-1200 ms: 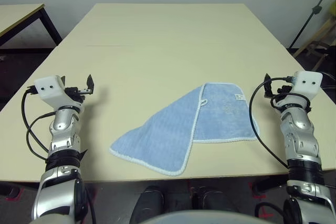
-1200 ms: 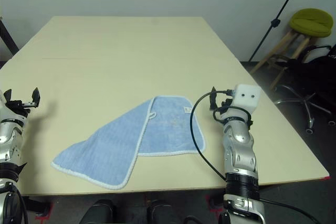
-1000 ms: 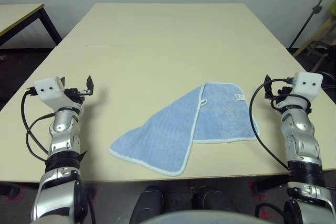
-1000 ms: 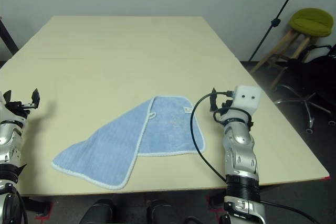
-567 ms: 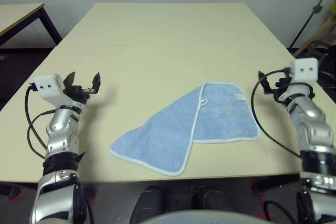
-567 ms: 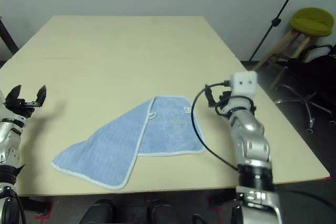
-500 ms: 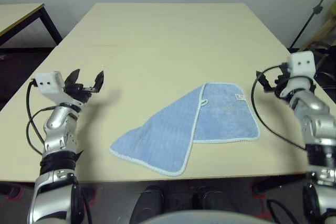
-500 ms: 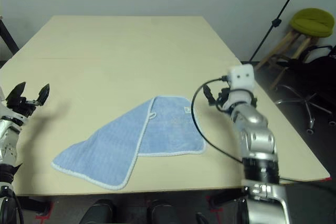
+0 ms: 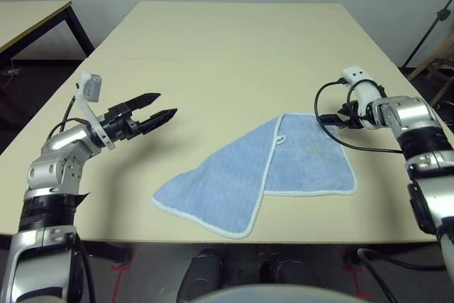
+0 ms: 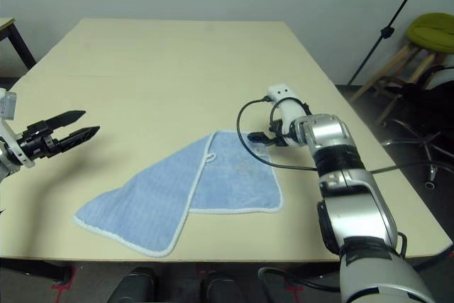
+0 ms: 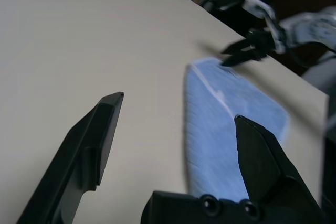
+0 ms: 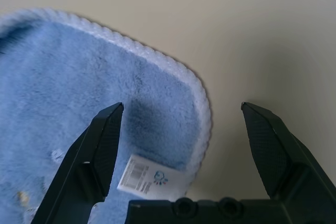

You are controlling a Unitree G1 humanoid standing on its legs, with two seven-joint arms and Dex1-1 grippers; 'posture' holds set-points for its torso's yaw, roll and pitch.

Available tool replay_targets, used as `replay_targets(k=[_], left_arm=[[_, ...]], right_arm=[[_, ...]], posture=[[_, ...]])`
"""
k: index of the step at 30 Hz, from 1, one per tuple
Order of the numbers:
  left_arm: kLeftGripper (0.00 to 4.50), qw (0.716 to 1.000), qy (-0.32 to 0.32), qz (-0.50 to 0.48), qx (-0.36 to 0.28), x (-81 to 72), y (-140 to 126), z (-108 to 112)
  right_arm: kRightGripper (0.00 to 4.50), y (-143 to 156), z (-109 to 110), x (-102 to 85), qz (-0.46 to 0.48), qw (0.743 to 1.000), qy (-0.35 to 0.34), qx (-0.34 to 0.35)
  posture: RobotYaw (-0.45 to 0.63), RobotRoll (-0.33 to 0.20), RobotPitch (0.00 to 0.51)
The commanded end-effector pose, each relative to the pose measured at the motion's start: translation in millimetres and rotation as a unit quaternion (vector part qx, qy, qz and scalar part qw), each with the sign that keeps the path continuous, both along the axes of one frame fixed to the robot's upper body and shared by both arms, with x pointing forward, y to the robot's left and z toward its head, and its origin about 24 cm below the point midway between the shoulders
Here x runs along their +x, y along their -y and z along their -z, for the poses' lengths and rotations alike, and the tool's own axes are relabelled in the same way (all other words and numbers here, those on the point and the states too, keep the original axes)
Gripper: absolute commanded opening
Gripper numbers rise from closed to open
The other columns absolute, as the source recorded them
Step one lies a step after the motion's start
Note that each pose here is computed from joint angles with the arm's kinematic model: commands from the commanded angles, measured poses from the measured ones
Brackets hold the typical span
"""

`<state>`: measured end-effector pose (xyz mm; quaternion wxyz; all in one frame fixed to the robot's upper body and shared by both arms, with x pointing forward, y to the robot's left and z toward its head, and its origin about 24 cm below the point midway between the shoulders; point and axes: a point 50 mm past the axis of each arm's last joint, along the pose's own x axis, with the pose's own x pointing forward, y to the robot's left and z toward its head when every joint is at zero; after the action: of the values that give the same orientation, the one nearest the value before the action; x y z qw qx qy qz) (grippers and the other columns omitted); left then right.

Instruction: Fold the towel and set it aside.

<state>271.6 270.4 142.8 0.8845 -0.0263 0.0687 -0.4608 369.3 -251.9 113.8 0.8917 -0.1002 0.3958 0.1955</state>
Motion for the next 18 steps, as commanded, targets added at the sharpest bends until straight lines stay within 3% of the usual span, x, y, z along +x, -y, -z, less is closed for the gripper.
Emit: replay_targets(k=[1, 5, 10, 17, 18], left_arm=[[4.43, 0.998, -0.028, 0.046, 0.014, -9.7, 10.2, 3.1], [4.43, 0.995, -0.054, 0.086, 0.026, -20.9, 19.9, 8.1], [4.50, 0.989, -0.076, 0.125, 0.031, -33.5, 32.2, 12.7], [4.50, 0.983, -0.078, 0.155, 0.062, -41.3, 34.2, 20.0], [4.50, 0.982, -0.077, 0.159, 0.073, -41.6, 33.3, 21.8]], right_arm=[[4.50, -1.7, 12.2, -0.7, -0.004, 1.000, -0.022, -0.010], [4.50, -3.8, 26.7, -3.3, 0.004, 0.999, -0.040, -0.014], [2.81, -6.9, 35.7, -4.8, 0.010, 0.999, -0.047, -0.010], [0.20, -9.0, 22.9, 0.5, 0.003, 1.000, -0.030, 0.005], [0.01, -9.2, 18.6, 1.8, 0.001, 1.000, -0.026, 0.010]], posture=[[0.16, 0.000, 0.000], [0.16, 0.000, 0.000], [0.17, 0.000, 0.000], [0.17, 0.000, 0.001], [0.17, 0.000, 0.001]])
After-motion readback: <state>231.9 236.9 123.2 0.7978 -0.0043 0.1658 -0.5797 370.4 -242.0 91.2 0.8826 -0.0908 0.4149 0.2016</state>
